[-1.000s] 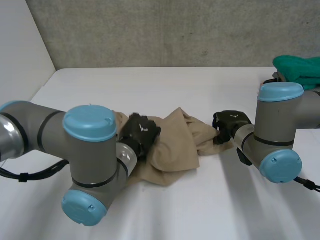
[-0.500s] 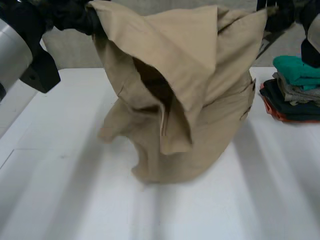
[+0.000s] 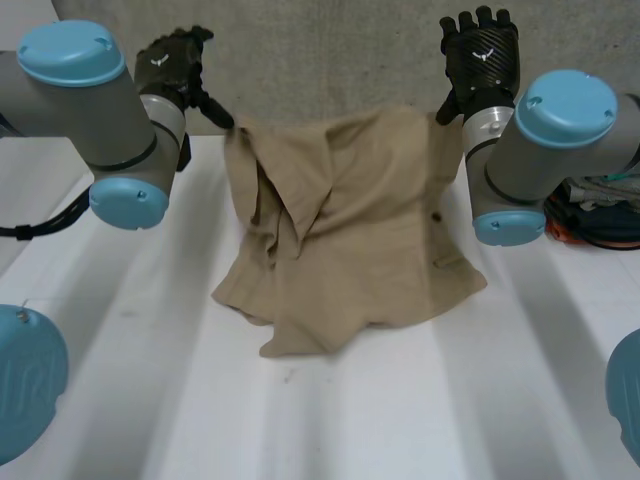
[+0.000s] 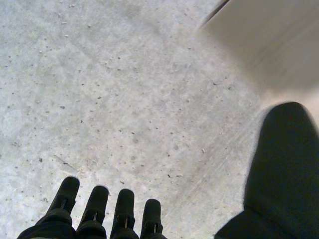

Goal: Fold the laundry.

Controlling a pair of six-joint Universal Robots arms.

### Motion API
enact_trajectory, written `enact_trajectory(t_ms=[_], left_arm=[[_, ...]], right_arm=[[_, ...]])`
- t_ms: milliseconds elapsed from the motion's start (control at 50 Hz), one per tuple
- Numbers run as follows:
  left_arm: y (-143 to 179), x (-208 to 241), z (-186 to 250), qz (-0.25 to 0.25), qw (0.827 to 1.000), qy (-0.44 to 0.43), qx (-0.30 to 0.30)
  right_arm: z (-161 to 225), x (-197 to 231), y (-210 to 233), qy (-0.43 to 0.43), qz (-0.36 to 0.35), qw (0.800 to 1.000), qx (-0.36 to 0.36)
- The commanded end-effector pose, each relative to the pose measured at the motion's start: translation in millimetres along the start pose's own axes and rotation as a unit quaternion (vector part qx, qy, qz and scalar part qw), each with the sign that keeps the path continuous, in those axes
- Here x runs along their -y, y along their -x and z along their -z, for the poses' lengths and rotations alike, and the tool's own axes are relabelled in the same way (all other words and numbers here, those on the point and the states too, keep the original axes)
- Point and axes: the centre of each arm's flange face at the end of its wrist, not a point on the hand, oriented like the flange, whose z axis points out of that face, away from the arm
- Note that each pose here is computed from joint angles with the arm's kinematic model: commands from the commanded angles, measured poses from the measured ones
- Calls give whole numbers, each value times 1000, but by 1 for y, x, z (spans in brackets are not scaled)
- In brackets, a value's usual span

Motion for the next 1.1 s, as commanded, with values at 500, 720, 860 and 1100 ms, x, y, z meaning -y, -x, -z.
enact_trajectory(t_ms=[500, 720, 860, 1100], left_arm=[[-34, -86, 228, -123, 911, 366, -147], [-38, -110, 214, -132, 926, 332, -124], [-50, -124, 213, -138, 921, 338, -138], [-54, -120, 198, -190, 932, 292, -101]], right_arm=[[153, -75, -34, 289, 94, 904, 299], [145, -115, -22, 243, 102, 918, 297], [139, -120, -15, 224, 109, 922, 295], [144, -82, -35, 255, 81, 928, 259]])
